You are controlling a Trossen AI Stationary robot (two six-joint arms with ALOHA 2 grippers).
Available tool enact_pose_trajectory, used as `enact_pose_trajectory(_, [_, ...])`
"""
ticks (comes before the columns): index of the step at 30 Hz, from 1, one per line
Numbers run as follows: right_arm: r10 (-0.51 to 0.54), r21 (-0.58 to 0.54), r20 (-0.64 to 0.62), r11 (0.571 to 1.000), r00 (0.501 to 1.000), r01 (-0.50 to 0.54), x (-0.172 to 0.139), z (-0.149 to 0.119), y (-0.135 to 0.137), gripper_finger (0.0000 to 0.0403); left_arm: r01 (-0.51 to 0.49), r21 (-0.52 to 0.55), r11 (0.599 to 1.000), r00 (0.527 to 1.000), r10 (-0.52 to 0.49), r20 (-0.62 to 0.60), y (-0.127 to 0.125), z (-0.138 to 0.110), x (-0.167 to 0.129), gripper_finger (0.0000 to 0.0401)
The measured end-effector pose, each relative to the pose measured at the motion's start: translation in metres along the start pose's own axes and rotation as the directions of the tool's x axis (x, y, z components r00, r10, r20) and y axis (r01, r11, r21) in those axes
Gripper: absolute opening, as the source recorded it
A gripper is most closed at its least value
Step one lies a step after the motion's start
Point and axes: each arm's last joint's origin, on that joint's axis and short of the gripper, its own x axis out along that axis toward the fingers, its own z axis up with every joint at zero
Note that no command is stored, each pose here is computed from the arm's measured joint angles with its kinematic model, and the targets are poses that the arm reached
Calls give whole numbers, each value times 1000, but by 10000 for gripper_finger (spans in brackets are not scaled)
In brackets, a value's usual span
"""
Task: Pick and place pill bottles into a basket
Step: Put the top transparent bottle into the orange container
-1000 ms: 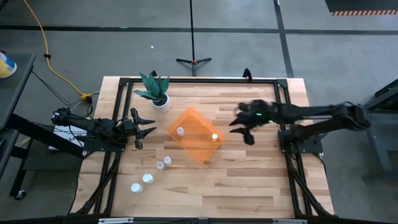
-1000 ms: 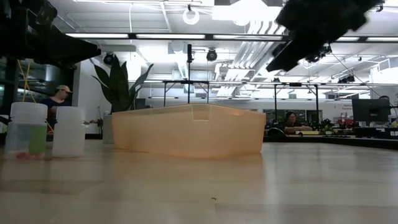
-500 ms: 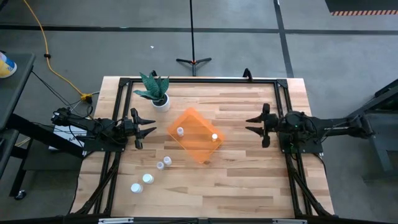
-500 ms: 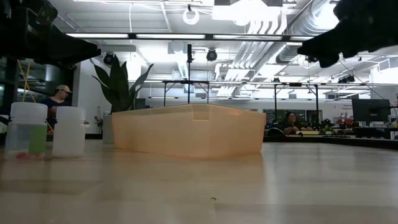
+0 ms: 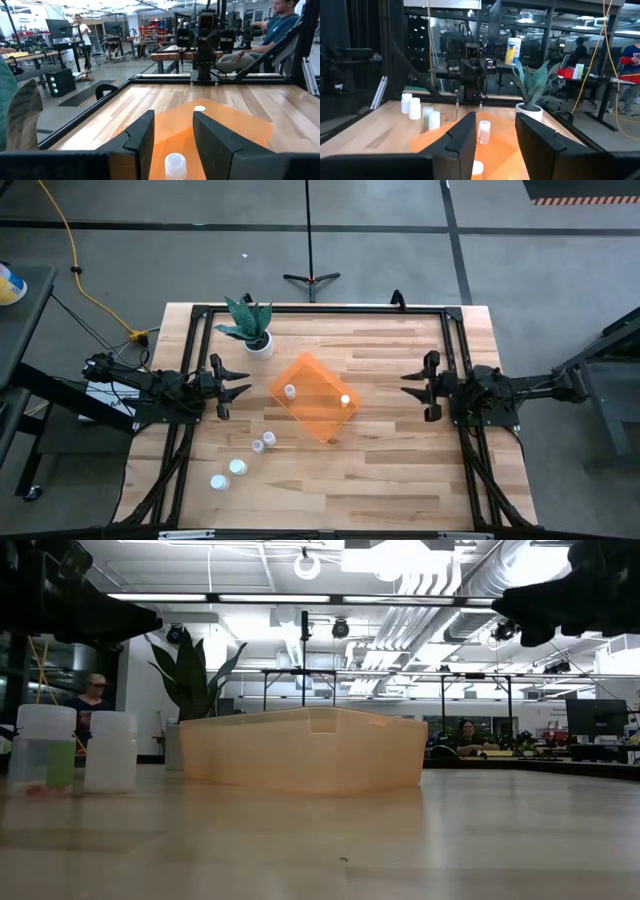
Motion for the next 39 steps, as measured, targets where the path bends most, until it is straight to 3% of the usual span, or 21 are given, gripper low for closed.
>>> enact_pose_trajectory(10, [-11, -46, -18, 999, 1000, 10, 0, -2, 0, 129, -12, -12, 1000, 1000, 13, 25, 1, 3, 0, 173])
enact_pose_trajectory(18, [-11, -55, -19, 998, 1000, 10, 0, -2, 0, 129, 6, -112, 994, 983, 14, 183, 3, 21, -2, 261])
enact_pose_trajectory(25, [-12, -55, -19, 998, 1000, 11, 0, -2, 0, 129, 151, -117, 982, 979, -132, 153, -6, 45, 9, 280])
enact_pose_trajectory(29, [-11, -56, -25, 998, 1000, 10, 0, -2, 0, 129, 196, -107, 975, 980, -192, 52, -18, 65, 29, 280])
enact_pose_trajectory(32, [-10, -85, -42, 996, 999, 6, 0, -4, 0, 129, 238, -120, 964, 964, -249, -92, -31, 88, 51, 280])
enact_pose_trajectory(35, [-8, -132, -64, 991, 998, -1, 0, -6, 0, 129, 255, -129, 958, 907, -283, -313, -45, 113, 73, 280])
enact_pose_trajectory(39, [-7, -150, -75, 989, 997, -4, 0, -7, 0, 129, 157, -173, 972, 775, -230, -589, -60, 139, 100, 280])
